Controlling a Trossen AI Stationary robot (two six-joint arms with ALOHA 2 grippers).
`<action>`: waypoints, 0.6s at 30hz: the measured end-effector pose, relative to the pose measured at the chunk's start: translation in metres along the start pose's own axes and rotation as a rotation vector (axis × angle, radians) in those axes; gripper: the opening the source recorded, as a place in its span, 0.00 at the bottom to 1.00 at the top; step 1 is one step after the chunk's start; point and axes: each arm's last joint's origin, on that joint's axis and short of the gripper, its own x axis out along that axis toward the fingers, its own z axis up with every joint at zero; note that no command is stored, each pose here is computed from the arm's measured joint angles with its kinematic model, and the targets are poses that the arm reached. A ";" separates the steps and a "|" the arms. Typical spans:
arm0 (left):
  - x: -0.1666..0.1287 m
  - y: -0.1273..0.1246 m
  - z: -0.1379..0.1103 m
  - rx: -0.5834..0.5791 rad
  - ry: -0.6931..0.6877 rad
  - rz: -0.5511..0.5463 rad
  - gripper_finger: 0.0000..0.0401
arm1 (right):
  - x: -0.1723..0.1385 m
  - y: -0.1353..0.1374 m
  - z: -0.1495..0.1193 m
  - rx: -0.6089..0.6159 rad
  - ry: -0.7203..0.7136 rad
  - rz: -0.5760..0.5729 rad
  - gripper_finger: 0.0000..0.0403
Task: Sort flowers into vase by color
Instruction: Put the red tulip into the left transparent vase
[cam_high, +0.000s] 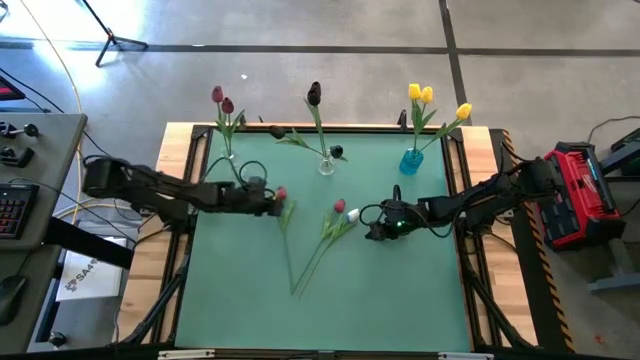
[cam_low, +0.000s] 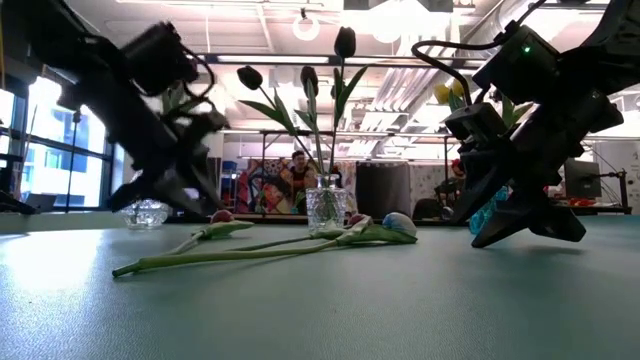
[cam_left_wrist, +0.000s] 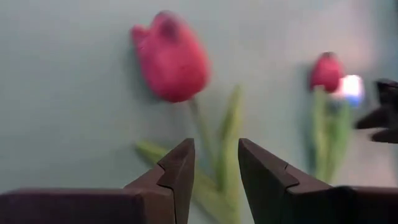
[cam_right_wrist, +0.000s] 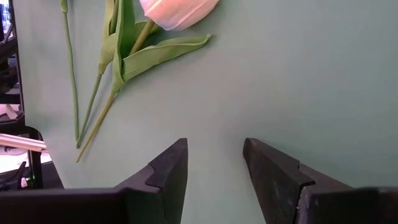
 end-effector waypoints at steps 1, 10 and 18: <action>0.004 0.002 -0.001 -0.002 0.008 0.019 0.27 | 0.000 0.000 0.000 0.000 0.000 0.000 0.39; 0.025 0.002 -0.006 0.018 0.007 -0.016 0.27 | 0.000 0.000 0.000 -0.002 0.007 0.001 0.39; 0.038 0.004 -0.009 0.024 0.011 0.010 0.23 | 0.000 0.000 -0.001 -0.004 0.025 0.004 0.39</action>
